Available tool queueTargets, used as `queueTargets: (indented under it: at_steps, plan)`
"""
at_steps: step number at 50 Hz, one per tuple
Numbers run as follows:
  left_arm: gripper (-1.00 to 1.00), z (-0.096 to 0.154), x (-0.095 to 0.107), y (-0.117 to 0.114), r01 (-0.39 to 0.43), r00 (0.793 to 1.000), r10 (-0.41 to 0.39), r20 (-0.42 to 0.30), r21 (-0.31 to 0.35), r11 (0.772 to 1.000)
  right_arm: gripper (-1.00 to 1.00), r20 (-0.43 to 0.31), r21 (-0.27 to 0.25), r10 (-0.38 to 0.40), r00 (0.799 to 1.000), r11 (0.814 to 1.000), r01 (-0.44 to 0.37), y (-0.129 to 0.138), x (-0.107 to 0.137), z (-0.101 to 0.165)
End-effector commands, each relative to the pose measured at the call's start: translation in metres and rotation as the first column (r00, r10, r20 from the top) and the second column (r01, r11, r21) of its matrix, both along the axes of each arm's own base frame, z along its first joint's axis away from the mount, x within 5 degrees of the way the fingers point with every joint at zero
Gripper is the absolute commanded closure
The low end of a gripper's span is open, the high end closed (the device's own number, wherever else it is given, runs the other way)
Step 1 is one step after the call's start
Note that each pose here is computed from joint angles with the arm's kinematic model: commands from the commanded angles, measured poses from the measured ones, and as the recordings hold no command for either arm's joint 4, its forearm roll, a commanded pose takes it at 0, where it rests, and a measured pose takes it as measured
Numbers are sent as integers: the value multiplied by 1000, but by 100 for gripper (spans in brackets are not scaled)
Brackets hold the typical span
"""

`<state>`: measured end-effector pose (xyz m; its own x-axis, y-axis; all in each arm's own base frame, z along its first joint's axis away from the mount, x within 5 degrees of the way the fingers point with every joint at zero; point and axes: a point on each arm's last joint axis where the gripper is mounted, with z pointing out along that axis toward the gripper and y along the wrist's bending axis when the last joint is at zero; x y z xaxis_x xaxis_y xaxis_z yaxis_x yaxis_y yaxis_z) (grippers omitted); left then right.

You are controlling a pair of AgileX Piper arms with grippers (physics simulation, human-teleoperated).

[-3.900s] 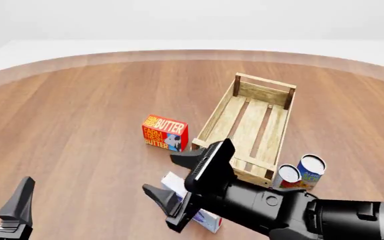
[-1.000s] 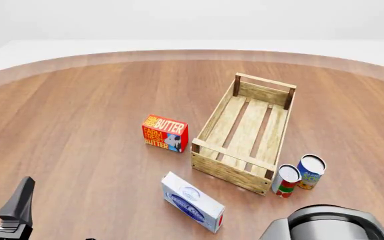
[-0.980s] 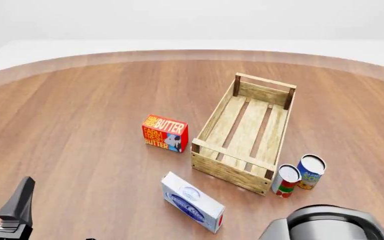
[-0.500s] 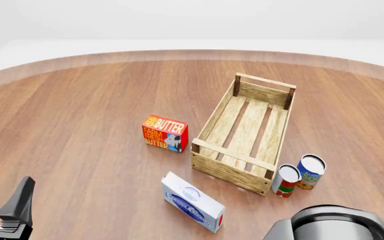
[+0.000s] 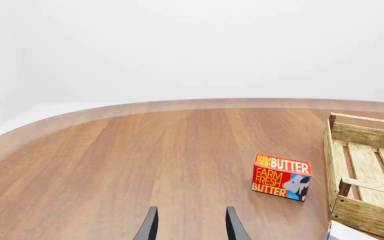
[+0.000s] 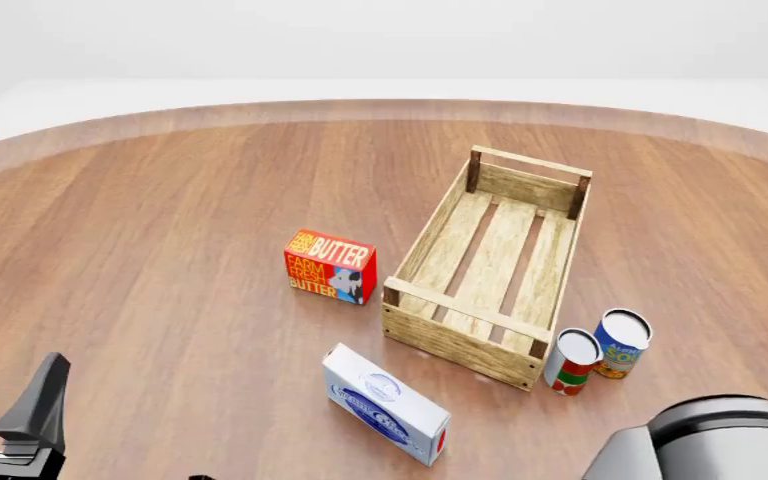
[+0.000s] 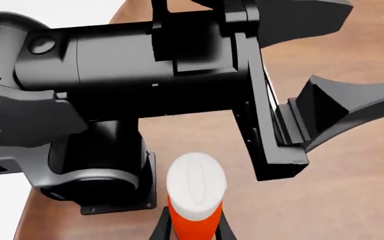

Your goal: Pick up the ketchup, and put it in the wooden tray.

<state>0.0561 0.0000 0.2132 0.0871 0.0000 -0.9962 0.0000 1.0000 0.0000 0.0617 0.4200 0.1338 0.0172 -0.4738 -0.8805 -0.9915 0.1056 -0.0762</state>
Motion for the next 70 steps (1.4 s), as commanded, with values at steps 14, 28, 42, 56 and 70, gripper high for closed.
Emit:
queueTargets:
  at_steps: [14,28,42,56,70]
  plan:
    - [-100,0,0,0,0,1000,0,0,0,1000,100,-13,16,-95,995,995,95,-37,30,8]
    - [-100,0,0,0,0,1000,0,0,0,1000,100,-16,13,-175,985,985,175,-61,54,45]
    - [-100,0,0,0,0,1000,0,0,0,1000,100,27,12,-252,967,968,252,-77,89,80]
    - [-100,0,0,0,0,1000,0,0,0,1000,100,73,50,-395,916,919,392,-119,137,117]
    - [-100,0,0,0,0,1000,0,0,0,1000,100,76,66,-543,836,839,539,-167,174,131]
